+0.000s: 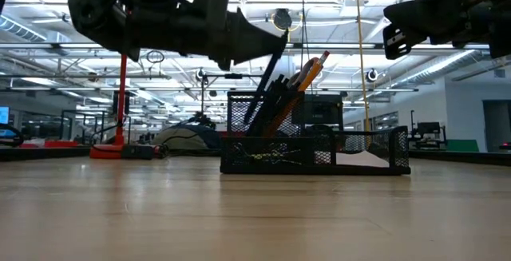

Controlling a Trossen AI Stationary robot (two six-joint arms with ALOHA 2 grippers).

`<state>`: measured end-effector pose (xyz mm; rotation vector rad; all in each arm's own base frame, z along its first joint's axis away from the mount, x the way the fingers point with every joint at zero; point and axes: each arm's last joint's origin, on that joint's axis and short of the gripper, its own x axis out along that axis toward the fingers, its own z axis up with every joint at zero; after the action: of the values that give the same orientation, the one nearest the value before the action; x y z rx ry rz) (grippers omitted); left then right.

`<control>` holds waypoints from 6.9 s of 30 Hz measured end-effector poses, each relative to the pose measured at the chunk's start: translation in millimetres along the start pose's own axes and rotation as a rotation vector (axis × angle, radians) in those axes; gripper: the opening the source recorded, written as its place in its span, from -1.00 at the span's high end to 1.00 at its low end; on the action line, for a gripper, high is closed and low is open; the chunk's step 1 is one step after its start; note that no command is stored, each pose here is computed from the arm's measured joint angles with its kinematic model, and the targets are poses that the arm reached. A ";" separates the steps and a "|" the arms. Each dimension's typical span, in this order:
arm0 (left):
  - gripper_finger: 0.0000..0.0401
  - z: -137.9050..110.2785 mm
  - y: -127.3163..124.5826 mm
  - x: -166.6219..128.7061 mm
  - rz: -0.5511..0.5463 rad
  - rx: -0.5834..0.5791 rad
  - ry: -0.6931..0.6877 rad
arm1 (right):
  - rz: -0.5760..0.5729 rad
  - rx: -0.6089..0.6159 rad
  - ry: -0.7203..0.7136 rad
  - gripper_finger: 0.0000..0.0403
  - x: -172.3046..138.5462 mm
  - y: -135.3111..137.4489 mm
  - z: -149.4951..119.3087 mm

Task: Pick and place office supplies into organizer
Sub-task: Put the black pen into the black desk organizer, then return to Home Position

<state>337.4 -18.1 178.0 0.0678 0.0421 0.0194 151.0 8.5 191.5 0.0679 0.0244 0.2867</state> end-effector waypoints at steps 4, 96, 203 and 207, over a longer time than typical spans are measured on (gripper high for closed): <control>0.79 -10.7 4.0 2.5 0.013 -0.007 0.048 | 0.000 0.000 0.000 1.00 0.0 0.0 0.0; 1.00 -15.2 24.4 -196.8 0.079 0.160 -0.066 | -0.340 -0.130 -0.134 1.00 -42.3 -6.0 -8.6; 0.96 -19.5 10.8 -240.8 -0.113 0.018 -0.056 | -0.083 -0.047 -0.134 1.00 -54.9 6.0 -14.2; 0.97 -20.0 10.5 -240.5 -0.120 0.006 -0.050 | -0.085 -0.041 -0.114 1.00 -54.6 5.8 -16.1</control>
<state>96.2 -11.2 168.8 0.0721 -0.0034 -0.1026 96.4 -0.5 176.7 0.0421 -0.0918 0.1977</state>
